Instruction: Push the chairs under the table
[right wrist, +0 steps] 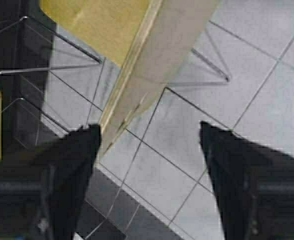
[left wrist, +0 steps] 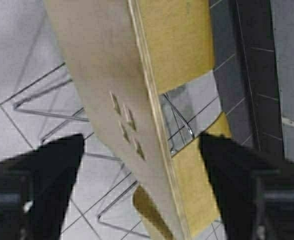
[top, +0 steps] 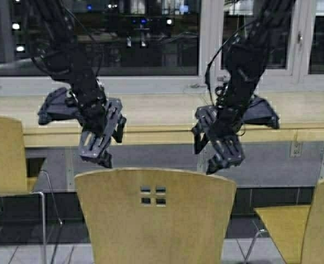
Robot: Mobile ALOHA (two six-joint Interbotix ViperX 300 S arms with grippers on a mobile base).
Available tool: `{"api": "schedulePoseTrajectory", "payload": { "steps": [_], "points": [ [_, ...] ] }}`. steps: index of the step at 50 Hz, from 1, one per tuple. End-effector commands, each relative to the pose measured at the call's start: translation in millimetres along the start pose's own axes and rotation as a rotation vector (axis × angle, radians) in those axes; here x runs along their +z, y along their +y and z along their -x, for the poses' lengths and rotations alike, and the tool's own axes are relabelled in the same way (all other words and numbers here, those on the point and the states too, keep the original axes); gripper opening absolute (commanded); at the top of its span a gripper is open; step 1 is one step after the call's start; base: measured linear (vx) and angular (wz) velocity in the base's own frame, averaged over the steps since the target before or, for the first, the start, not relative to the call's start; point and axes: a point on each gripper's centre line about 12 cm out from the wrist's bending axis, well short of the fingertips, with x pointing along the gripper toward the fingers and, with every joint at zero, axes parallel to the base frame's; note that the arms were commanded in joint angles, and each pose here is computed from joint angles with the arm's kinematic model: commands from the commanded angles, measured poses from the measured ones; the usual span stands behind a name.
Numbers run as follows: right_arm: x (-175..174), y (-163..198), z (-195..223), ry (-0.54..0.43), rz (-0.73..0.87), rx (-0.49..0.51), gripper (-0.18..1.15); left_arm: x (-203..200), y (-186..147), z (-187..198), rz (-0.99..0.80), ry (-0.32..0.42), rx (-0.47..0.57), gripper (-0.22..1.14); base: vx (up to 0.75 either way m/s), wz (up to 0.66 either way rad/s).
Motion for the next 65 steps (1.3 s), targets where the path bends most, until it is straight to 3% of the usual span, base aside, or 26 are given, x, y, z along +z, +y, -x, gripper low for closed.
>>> {"api": "schedulePoseTrajectory", "payload": {
  "steps": [1,33,47,65],
  "points": [
    [8.0,19.5,-9.7,-0.005,-0.021,0.036,0.94,8.8,-15.5,-10.1,0.035,-0.009,-0.026,1.00,-0.02,0.00],
    [20.0,18.4,-81.3,-0.026,-0.065,0.040,0.94,30.1,-5.1,-92.1,0.090,-0.059,-0.005,1.00,0.00,0.00],
    [21.4,4.2,-103.8,-0.050,-0.067,0.036,0.94,34.1,16.9,-111.8,0.099,-0.100,0.012,1.00,0.00,0.00],
    [22.6,-1.3,-112.8,-0.069,-0.065,0.044,0.90,36.8,19.1,-114.3,0.088,-0.127,-0.005,0.94,0.00,0.00]
  ]
}}
